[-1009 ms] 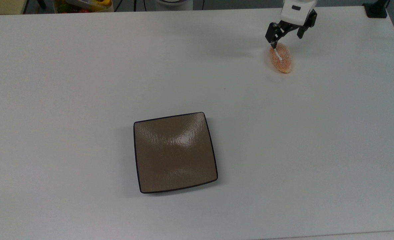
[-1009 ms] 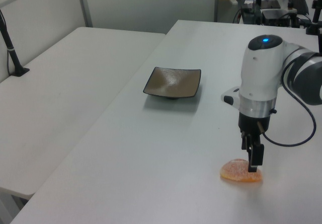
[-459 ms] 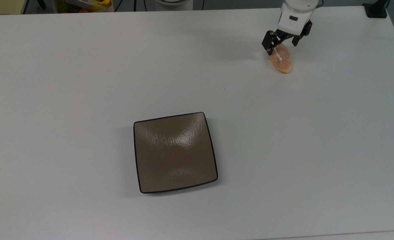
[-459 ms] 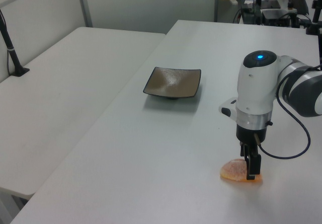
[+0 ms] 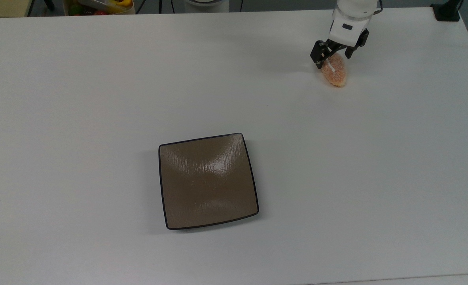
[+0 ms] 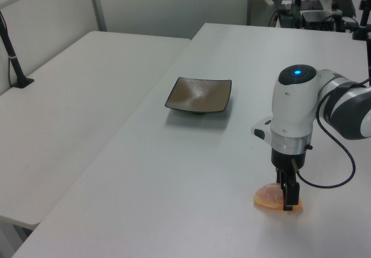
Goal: Bread is placed on a ceramic plate
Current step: 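Close the gripper on the bread roll and lift it, then carry the bread roll over the brown plate and lower it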
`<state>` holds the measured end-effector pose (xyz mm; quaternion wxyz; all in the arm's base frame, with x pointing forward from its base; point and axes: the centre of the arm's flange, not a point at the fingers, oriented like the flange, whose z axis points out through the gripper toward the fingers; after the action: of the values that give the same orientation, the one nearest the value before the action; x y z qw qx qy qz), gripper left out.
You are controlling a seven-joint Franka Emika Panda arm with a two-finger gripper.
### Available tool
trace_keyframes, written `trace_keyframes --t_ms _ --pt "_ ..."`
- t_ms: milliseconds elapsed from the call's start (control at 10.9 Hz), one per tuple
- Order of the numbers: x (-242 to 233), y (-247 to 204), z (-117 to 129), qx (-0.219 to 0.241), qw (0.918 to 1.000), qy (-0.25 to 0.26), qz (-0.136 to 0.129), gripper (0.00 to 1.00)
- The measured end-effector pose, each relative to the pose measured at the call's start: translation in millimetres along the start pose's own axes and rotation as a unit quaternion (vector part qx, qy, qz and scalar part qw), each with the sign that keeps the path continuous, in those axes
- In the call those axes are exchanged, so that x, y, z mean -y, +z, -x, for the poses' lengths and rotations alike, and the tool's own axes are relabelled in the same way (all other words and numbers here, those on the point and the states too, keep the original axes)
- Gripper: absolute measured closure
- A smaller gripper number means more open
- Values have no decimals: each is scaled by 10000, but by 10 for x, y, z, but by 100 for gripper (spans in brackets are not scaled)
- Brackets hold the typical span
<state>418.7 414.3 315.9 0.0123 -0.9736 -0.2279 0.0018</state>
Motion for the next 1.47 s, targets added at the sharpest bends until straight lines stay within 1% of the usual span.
trace_keyframes --t_ms 92,183,367,459,550,642,734,825,1009,1284,1376,1467 --pt "0 14 0 12 10000 0 -1 4" --pt "-1 29 0 21 10000 -8 5 17" --pt "0 32 -5 19 10000 -7 2 51" --pt "0 29 -7 16 10000 -7 1 53" --pt "0 28 -8 14 10000 -9 3 59" --pt "-1 25 -10 11 10000 -8 2 68" --pt "-6 22 -14 7 10000 -4 3 70" --pt "-15 5 -23 -12 10000 3 4 76" --pt "-69 -115 -68 -90 9999 56 29 77" --pt "-298 -623 -159 -123 9993 280 237 77" --pt "-417 -831 -189 -113 9987 416 269 77" --pt "-601 -1064 -226 0 9984 514 224 75"
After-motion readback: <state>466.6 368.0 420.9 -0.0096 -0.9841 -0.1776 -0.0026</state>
